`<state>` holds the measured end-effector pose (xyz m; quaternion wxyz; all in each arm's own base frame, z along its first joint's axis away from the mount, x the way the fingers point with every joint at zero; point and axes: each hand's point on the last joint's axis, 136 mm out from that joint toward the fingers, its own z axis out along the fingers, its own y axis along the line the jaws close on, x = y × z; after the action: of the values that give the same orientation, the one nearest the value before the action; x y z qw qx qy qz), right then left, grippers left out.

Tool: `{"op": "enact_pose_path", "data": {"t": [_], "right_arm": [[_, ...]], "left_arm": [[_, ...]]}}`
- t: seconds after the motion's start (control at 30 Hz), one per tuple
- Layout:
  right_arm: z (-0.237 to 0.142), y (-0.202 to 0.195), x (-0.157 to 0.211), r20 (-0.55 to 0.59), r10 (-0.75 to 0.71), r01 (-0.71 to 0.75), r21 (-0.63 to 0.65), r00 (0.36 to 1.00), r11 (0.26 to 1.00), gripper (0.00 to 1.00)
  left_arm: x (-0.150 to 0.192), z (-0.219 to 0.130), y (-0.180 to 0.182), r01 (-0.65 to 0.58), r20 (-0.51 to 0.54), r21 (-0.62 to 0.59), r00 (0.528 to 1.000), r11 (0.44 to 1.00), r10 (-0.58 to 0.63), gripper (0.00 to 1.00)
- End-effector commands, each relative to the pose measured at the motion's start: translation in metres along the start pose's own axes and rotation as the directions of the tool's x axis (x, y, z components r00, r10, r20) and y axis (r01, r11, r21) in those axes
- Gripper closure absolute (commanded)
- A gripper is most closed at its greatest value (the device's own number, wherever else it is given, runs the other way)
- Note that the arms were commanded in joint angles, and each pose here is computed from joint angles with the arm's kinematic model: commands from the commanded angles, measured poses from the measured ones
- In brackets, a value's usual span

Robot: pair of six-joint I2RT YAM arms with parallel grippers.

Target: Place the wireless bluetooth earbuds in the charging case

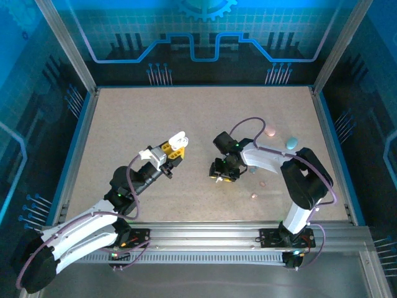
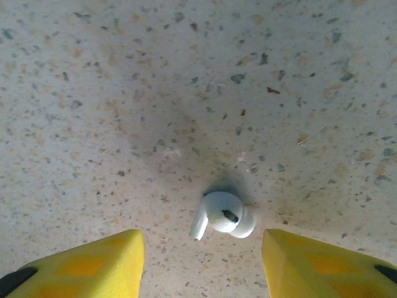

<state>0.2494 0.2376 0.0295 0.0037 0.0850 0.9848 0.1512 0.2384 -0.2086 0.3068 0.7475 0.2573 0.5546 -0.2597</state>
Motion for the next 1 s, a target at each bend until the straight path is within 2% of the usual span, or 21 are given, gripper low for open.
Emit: {"op": "enact_pose_path", "data": {"t": [0.0,0.13,0.4,0.7,0.97], "right_arm": [[0.0057,-0.0057,-0.0026,0.005,0.032,-0.033,0.04,0.999,0.999,0.47],[0.0093,-0.005,-0.0022,-0.005,0.031,-0.031,0.046,1.0,0.998,0.48],[0.01,-0.0018,-0.0072,0.004,-0.009,0.009,0.058,1.0,0.998,0.58],[0.0117,-0.0001,-0.0102,-0.005,-0.054,0.054,0.085,0.999,0.995,0.61],[0.0142,-0.0077,-0.0088,-0.025,-0.084,0.087,0.163,0.996,0.983,0.61]], "left_arm": [[-0.0126,-0.0025,0.0031,-0.003,0.054,-0.02,0.999,1.0,0.004,0.81],[-0.0126,-0.0027,0.0036,-0.005,0.054,-0.023,0.999,1.0,0.006,0.81],[-0.0136,-0.002,0.0035,-0.002,0.054,-0.021,0.999,1.0,0.003,0.81],[-0.0123,-0.0006,0.0027,0.001,0.049,-0.017,0.999,1.0,0.0,0.81],[-0.0123,-0.0006,0.0031,0.002,0.05,-0.019,0.999,1.0,-0.001,0.81]]}}
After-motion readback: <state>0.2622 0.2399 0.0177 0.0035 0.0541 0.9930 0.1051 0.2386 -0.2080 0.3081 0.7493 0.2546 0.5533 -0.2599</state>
